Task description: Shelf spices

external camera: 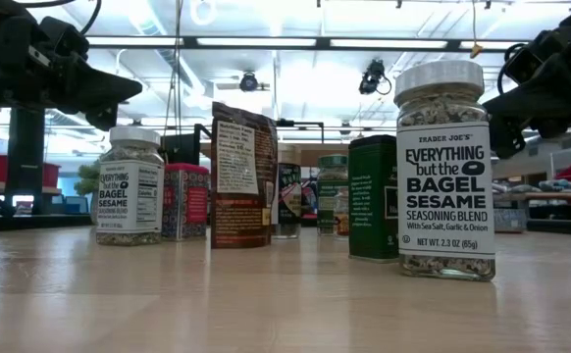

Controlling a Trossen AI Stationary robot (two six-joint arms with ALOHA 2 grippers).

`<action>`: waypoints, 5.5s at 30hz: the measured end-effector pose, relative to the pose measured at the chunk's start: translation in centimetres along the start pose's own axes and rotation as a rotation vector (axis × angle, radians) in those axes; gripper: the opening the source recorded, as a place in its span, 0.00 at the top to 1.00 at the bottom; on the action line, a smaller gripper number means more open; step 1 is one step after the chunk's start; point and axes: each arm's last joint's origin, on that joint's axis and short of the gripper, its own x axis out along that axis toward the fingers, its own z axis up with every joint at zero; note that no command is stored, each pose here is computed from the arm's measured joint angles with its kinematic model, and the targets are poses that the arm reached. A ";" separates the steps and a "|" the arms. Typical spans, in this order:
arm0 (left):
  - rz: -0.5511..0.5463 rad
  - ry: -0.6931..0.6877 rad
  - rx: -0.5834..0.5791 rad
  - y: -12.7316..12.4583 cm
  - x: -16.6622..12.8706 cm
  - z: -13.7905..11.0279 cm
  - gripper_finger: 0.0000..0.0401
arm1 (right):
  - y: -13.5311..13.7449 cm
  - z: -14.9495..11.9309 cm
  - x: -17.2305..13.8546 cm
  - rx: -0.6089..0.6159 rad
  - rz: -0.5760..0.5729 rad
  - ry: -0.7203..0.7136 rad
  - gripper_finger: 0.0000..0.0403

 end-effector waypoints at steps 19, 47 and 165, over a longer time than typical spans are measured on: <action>0.000 0.000 0.000 0.0 0.0 0.0 0.99 | 0.0 0.0 0.0 0.000 0.000 0.000 0.17; 0.000 0.001 0.000 0.0 0.0 0.0 0.99 | 0.0 0.0 0.0 0.000 0.000 0.000 0.17; -0.001 0.000 0.000 0.0 0.0 0.0 0.99 | -0.1 -0.7 5.0 -0.082 -0.211 0.353 0.25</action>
